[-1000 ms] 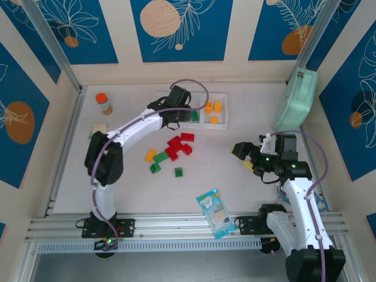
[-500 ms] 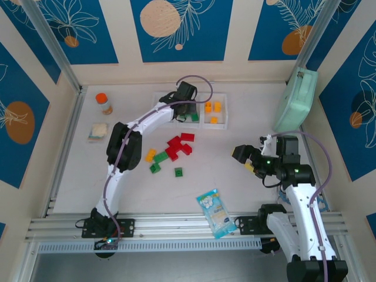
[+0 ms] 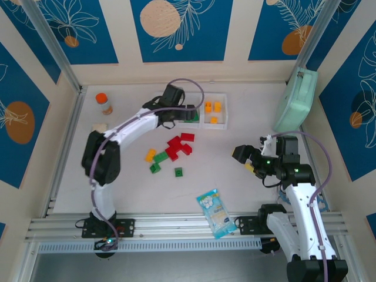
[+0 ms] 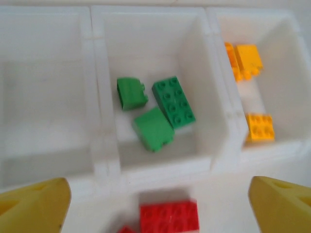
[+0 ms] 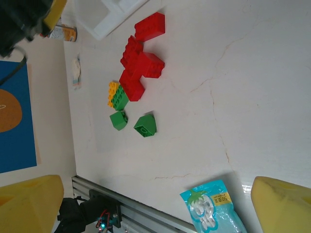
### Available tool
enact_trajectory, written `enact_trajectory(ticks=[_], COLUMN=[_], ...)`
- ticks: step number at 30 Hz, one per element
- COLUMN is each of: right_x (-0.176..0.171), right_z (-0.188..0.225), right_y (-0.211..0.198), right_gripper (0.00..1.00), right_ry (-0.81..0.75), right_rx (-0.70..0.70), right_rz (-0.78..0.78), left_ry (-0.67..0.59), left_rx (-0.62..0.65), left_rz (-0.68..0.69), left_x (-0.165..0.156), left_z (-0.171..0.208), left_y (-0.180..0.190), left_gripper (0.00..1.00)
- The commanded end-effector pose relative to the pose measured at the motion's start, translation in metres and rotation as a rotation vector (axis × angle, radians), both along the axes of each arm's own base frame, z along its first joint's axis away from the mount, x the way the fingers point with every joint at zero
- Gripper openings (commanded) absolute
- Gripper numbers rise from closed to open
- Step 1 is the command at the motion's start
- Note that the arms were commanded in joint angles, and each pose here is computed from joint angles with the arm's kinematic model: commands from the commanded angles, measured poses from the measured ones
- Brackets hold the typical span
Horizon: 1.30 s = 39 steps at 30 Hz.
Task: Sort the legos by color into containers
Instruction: Place the lego in the container, then pick up the lego from the middle-left of the table.
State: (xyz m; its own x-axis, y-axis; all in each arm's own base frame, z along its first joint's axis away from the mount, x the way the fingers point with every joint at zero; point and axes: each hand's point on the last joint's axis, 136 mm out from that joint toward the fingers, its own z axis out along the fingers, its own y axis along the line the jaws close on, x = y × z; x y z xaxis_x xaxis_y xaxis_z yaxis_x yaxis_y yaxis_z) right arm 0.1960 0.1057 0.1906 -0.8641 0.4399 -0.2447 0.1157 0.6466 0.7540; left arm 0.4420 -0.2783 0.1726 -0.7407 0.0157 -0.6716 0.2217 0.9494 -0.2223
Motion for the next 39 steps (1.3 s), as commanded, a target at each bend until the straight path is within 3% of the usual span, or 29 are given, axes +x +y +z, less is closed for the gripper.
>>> enact_trajectory(ticks=[1, 9, 13, 21, 31, 37, 39], right_x=[0.001, 0.007, 0.009, 0.001, -0.007, -0.008, -0.008], right_z=[0.001, -0.009, -0.009, 0.004, 0.002, 0.004, 0.008], right_y=[0.0, -0.002, 0.006, 0.014, 0.014, 0.016, 0.016], right_gripper=[0.99, 0.99, 0.99, 0.99, 0.99, 0.99, 0.99], right_ry=[-0.003, 0.047, 0.067, 0.027, 0.028, 0.023, 0.014], right_rx=[-0.008, -0.007, 0.05, 0.039, 0.028, 0.028, 0.012], right_rz=[0.008, -0.009, -0.002, 0.051, 0.06, 0.08, 0.09], left_ry=[0.02, 0.189, 0.227, 0.333, 0.331, 0.33, 0.345], left_rx=[-0.014, 0.062, 0.089, 0.02, 0.073, 0.093, 0.103], left_rz=[-0.035, -0.017, 0.002, 0.002, 0.099, 0.101, 0.098], left_x=[-0.043, -0.173, -0.205, -0.216, -0.206, -0.2, -0.201], left_z=[0.001, -0.061, -0.079, -0.119, -0.138, -0.145, -0.151], left_y=[0.011, 0.031, 0.032, 0.001, 0.008, 0.003, 0.001], left_gripper=[0.99, 0.98, 0.97, 0.88, 0.72, 0.53, 0.51])
